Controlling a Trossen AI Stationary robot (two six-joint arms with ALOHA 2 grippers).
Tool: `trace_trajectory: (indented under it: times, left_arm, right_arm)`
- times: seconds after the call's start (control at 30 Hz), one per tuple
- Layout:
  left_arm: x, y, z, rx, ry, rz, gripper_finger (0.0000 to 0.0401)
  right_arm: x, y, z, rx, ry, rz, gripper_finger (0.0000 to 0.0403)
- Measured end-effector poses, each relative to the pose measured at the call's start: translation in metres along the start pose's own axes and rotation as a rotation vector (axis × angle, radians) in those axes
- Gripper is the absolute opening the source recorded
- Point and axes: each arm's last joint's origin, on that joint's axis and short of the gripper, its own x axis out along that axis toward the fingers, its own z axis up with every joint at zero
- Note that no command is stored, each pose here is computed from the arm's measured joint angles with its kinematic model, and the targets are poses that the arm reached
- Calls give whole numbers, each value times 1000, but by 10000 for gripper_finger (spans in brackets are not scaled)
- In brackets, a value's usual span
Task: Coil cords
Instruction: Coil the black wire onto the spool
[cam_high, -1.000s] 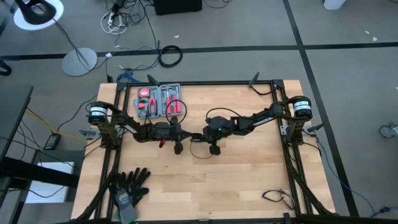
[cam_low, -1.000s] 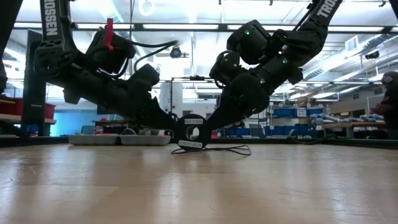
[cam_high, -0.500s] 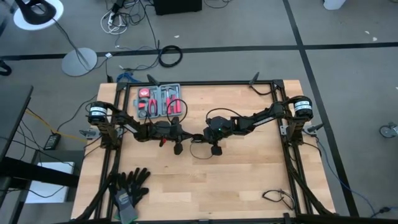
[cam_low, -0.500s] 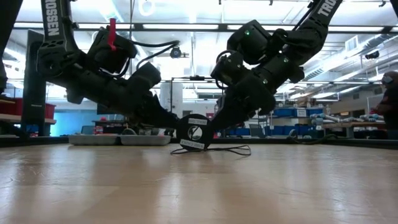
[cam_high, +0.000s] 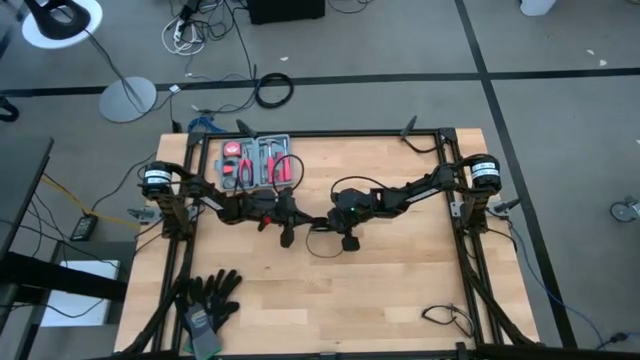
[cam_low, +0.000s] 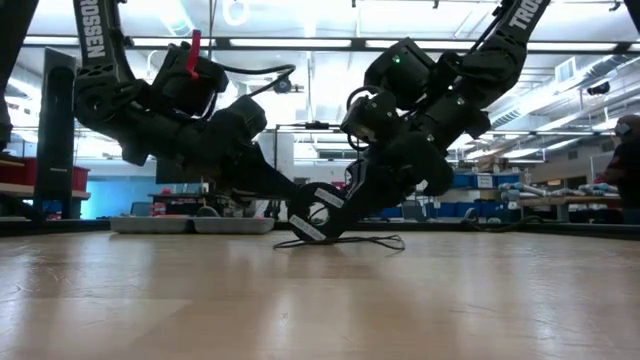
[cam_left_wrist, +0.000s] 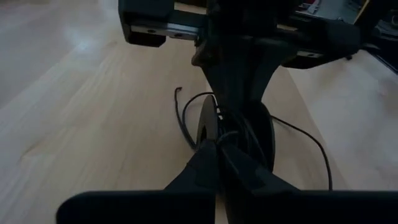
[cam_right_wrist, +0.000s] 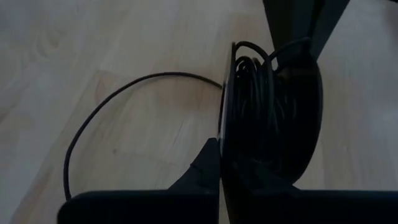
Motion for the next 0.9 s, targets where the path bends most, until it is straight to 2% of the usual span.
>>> trace_trajectory:
  times: [0.47,0.73,0.9]
  left_arm:
    - [14,0,8,-44,99,9,11]
    - [27,-1,22,-62,213,8,11]
    - [23,-3,30,-72,283,23,11]
  right_arm:
    - [0,0,-2,4,22,-9,0]
    - [0,0,-4,7,42,-9,0]
    - [0,0,-4,7,46,-16,0]
